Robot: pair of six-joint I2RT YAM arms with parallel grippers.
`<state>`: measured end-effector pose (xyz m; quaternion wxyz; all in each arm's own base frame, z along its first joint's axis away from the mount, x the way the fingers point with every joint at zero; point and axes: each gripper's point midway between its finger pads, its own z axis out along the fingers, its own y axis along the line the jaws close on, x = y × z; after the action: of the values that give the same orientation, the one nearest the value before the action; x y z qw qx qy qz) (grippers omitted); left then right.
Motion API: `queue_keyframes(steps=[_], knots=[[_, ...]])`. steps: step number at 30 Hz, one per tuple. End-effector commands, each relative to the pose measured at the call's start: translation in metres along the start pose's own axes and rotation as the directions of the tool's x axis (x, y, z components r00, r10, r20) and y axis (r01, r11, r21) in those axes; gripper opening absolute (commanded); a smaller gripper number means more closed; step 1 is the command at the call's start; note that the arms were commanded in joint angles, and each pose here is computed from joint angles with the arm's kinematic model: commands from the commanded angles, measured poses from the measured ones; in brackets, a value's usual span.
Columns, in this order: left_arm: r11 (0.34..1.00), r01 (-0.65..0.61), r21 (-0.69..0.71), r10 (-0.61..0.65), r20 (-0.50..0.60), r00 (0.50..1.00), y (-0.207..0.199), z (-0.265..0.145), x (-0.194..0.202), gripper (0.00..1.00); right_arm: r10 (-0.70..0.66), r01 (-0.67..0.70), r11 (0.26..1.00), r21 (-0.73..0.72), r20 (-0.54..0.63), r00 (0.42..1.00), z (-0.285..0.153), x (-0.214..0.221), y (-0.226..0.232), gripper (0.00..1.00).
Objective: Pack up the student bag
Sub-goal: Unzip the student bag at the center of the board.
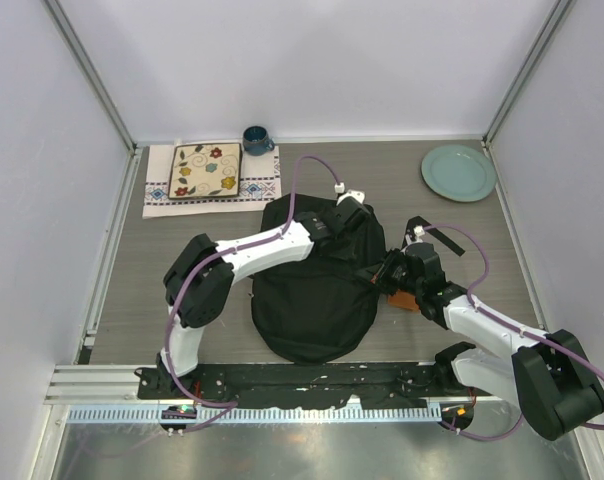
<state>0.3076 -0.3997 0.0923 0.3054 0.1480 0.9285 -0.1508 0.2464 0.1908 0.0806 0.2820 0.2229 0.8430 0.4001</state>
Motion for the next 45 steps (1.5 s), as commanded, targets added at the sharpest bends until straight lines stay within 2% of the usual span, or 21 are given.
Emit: queue_keyframes(steps=[1,8,18,23,30,35,36,37,38,39,41,42,44,45], knots=[[1.0,-0.008,-0.016,0.009,0.081,0.997,0.008,-0.026,-0.019,0.0,0.01,-0.011,1.0,0.026,0.041,0.999,-0.002,-0.006,-0.005,0.01],[0.996,0.002,-0.091,0.009,0.122,0.993,0.045,-0.051,-0.02,0.0,0.013,-0.017,0.999,0.043,0.09,0.996,-0.007,-0.013,-0.009,0.0],[0.983,0.061,-0.176,-0.03,0.173,0.984,0.102,-0.077,-0.023,0.0,0.016,-0.022,0.998,0.06,0.084,0.996,-0.008,-0.01,-0.015,0.01],[0.95,0.095,-0.299,-0.046,0.167,0.985,0.153,-0.092,-0.01,0.0,0.015,-0.021,0.997,0.068,0.085,0.996,-0.007,-0.009,-0.018,0.0],[0.901,0.173,-0.398,-0.101,0.196,0.975,0.218,-0.126,0.004,0.0,0.008,-0.015,0.997,0.08,0.084,0.996,-0.006,-0.01,-0.019,0.01],[0.91,0.201,-0.361,-0.131,0.21,0.969,0.22,-0.136,0.011,0.0,-0.009,0.005,0.999,0.051,0.065,0.998,-0.004,-0.011,-0.008,0.0],[0.913,0.203,-0.354,-0.136,0.203,0.97,0.219,-0.135,0.013,0.05,-0.029,0.027,0.999,0.025,0.062,0.998,-0.003,-0.013,0.0,0.04],[0.914,0.21,-0.346,-0.145,0.206,0.968,0.217,-0.136,0.012,0.2,-0.04,0.039,0.999,0.011,0.06,0.997,-0.004,-0.014,0.005,0.11],[0.915,0.225,-0.335,-0.16,0.211,0.964,0.215,-0.138,0.012,0.36,-0.052,0.052,0.999,-0.004,0.056,0.997,-0.004,-0.014,0.01,0.18],[0.914,0.232,-0.332,-0.166,0.216,0.962,0.215,-0.14,0.011,0.59,-0.078,0.078,0.997,-0.007,0.064,0.995,-0.008,-0.019,0.018,0.33],[0.91,0.25,-0.33,-0.175,0.242,0.955,0.215,-0.147,0.007,0.7,-0.107,0.106,0.994,0.008,0.098,0.99,-0.012,-0.028,0.022,0.49],[0.908,0.258,-0.329,-0.178,0.253,0.951,0.216,-0.151,0.006,0.8,-0.134,0.131,0.991,0.037,0.108,0.985,-0.017,-0.034,0.023,0.64],[0.904,0.265,-0.336,-0.176,0.272,0.946,0.218,-0.159,0.003,0.88,-0.166,0.159,0.986,0.057,0.144,0.976,-0.027,-0.042,0.029,0.71],[0.901,0.274,-0.336,-0.176,0.294,0.939,0.219,-0.166,-0.001,0.95,-0.179,0.163,0.981,0.105,0.172,0.969,-0.032,-0.051,0.026,0.76]])
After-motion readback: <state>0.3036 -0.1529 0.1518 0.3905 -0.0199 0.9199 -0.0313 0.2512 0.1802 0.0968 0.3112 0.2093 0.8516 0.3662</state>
